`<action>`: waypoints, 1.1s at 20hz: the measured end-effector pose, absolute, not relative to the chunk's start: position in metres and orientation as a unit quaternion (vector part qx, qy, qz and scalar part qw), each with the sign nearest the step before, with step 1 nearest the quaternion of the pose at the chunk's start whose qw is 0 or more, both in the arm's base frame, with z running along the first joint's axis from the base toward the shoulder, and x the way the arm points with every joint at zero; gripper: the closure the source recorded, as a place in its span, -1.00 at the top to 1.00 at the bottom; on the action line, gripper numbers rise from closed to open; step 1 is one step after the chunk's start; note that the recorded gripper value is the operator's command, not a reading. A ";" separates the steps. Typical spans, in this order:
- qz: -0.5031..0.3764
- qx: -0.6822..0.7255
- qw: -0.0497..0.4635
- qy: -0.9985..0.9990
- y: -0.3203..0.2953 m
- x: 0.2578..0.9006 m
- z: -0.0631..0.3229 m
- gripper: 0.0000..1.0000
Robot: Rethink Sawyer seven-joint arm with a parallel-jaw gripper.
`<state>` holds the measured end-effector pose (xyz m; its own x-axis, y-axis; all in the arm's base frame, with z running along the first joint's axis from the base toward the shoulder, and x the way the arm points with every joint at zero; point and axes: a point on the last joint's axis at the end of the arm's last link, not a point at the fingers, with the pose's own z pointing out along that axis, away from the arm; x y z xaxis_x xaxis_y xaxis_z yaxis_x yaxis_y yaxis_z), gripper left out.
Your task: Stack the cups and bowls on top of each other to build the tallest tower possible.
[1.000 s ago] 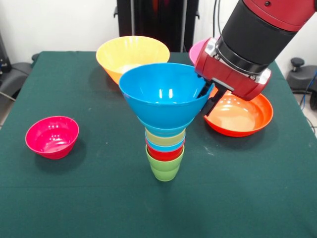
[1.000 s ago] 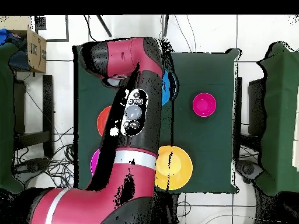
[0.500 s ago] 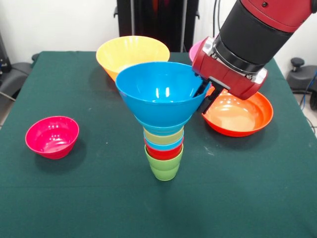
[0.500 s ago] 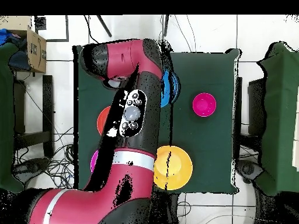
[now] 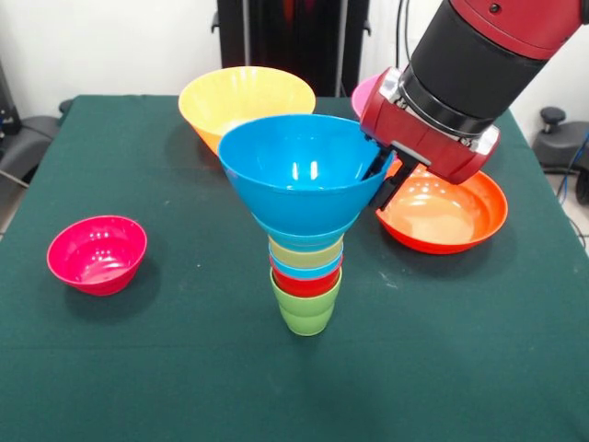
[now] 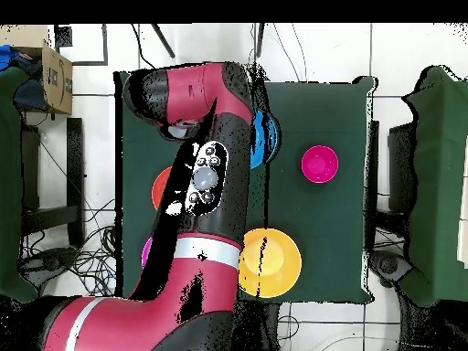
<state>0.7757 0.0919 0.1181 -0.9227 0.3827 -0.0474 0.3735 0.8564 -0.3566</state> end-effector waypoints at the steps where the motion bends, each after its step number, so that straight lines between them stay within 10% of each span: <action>1: 0.181 -0.197 0.011 -0.963 0.092 0.776 0.118 -1.00; 3: 0.180 -0.197 0.009 -0.964 0.092 0.777 0.118 -1.00; 4: 0.179 -0.197 0.006 -0.964 0.092 0.777 0.118 1.00; 22: 0.181 -0.195 0.013 -0.964 0.091 0.773 0.099 1.00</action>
<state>0.7725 0.0906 0.0993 -0.9238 0.3803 -0.0446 0.3705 0.8585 -0.3546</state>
